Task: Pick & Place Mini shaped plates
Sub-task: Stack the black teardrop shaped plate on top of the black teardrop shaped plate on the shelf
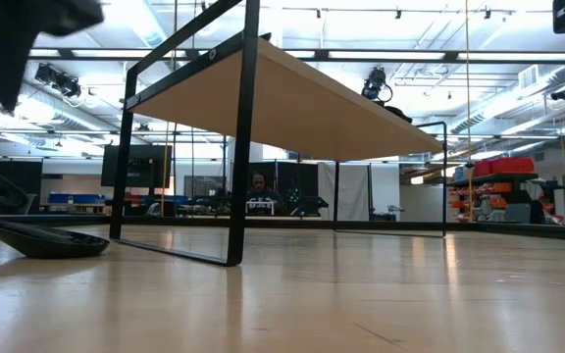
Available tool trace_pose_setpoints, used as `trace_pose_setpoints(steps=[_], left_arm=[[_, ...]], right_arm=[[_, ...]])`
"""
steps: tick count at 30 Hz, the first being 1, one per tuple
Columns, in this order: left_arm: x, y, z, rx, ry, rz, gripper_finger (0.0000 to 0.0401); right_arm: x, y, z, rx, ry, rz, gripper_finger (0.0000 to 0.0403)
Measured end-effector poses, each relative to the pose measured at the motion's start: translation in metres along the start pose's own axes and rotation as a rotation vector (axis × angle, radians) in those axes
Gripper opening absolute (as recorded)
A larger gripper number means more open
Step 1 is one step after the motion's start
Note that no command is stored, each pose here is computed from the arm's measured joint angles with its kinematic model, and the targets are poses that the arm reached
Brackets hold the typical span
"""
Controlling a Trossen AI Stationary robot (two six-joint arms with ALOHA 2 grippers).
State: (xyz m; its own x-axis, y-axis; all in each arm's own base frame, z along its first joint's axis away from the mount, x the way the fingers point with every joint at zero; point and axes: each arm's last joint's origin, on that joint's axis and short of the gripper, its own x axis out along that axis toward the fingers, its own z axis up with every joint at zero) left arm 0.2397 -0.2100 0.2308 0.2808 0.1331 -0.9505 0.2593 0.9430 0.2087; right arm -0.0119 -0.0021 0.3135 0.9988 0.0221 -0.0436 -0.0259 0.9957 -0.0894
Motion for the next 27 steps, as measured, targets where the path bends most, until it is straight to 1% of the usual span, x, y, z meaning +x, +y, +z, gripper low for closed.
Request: trace_pose_setpoints(steps=[2, 4, 7, 12, 18, 23, 27], left_arm=[[0.004, 0.001, -0.006, -0.006, 0.031, -0.035, 0.0193], [0.005, 0.003, -0.014, -0.021, 0.044, -0.041, 0.0193], [0.008, 0.007, -0.027, -0.055, 0.054, -0.021, 0.0193], [0.022, 0.016, -0.041, -0.159, 0.054, -0.002, 0.0193], [0.040, 0.025, -0.053, -0.212, 0.059, -0.051, 0.0193], [0.040, 0.038, -0.057, -0.268, 0.023, -0.100, 0.0193], [0.039, 0.049, -0.062, -0.285, -0.004, -0.108, 0.0193]], right_arm=[[0.000, 0.000, 0.000, 0.000, 0.000, 0.000, 0.0010], [0.000, 0.000, 0.000, 0.000, 0.001, 0.000, 0.0010], [0.000, 0.000, 0.000, 0.000, 0.001, 0.000, 0.0010], [0.000, 0.000, 0.000, 0.000, 0.000, 0.000, 0.0010], [0.000, 0.000, 0.000, 0.000, 0.000, 0.000, 0.0010], [0.000, 0.000, 0.000, 0.000, 0.000, 0.000, 0.0010], [0.000, 0.000, 0.000, 0.000, 0.000, 0.000, 0.0010]])
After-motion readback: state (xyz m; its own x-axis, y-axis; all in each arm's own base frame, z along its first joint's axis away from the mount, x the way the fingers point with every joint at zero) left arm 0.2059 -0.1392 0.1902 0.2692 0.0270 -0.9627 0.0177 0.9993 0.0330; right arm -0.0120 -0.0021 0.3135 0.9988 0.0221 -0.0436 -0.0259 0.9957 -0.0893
